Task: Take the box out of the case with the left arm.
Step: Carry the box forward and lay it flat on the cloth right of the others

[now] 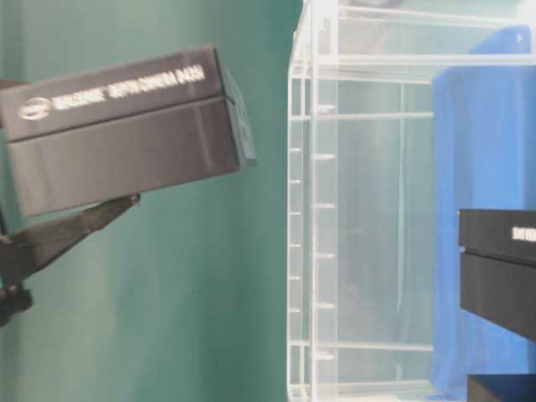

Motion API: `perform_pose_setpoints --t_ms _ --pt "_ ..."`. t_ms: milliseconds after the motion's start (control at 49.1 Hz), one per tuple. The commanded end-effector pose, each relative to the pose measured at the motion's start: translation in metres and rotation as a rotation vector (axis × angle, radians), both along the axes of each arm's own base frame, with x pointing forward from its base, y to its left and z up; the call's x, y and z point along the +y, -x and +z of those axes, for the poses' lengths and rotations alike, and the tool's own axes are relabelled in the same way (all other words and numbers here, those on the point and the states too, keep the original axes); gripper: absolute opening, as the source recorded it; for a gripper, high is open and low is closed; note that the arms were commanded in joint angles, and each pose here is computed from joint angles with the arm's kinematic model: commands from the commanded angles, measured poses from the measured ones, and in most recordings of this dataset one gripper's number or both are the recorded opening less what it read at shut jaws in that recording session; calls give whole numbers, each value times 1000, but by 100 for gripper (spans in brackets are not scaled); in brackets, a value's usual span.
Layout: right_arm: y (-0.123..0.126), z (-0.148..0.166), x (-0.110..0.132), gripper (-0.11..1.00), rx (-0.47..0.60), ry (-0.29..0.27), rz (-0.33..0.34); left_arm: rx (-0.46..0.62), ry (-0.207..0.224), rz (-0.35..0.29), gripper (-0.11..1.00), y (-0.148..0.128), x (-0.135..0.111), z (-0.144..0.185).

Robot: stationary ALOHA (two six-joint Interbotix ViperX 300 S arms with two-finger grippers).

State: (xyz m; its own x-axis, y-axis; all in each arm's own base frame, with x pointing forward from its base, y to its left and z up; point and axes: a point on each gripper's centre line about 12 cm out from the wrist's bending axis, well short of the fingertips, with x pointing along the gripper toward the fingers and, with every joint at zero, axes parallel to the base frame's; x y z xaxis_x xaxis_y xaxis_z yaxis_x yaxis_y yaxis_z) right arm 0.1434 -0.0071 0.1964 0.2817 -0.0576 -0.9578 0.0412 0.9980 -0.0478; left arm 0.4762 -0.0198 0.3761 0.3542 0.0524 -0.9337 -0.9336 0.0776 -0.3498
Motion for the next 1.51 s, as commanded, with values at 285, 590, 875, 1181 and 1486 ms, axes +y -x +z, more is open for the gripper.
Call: perform_pose_setpoints --t_ms 285,590,875,1181,1486 --pt "-5 9 0 -1 -29 1 -4 -101 43 -13 60 17 -43 38" --pt "-5 8 0 -1 -28 2 -1 -97 45 -14 60 18 -50 37" --pt "-5 9 0 -1 -29 -1 -6 -96 44 -20 60 19 -53 36" --pt "-5 9 0 -1 -29 -2 -7 -48 9 -13 60 16 -59 14" --pt "-5 9 0 -1 -29 -5 -8 -73 20 -7 60 4 -67 -49"
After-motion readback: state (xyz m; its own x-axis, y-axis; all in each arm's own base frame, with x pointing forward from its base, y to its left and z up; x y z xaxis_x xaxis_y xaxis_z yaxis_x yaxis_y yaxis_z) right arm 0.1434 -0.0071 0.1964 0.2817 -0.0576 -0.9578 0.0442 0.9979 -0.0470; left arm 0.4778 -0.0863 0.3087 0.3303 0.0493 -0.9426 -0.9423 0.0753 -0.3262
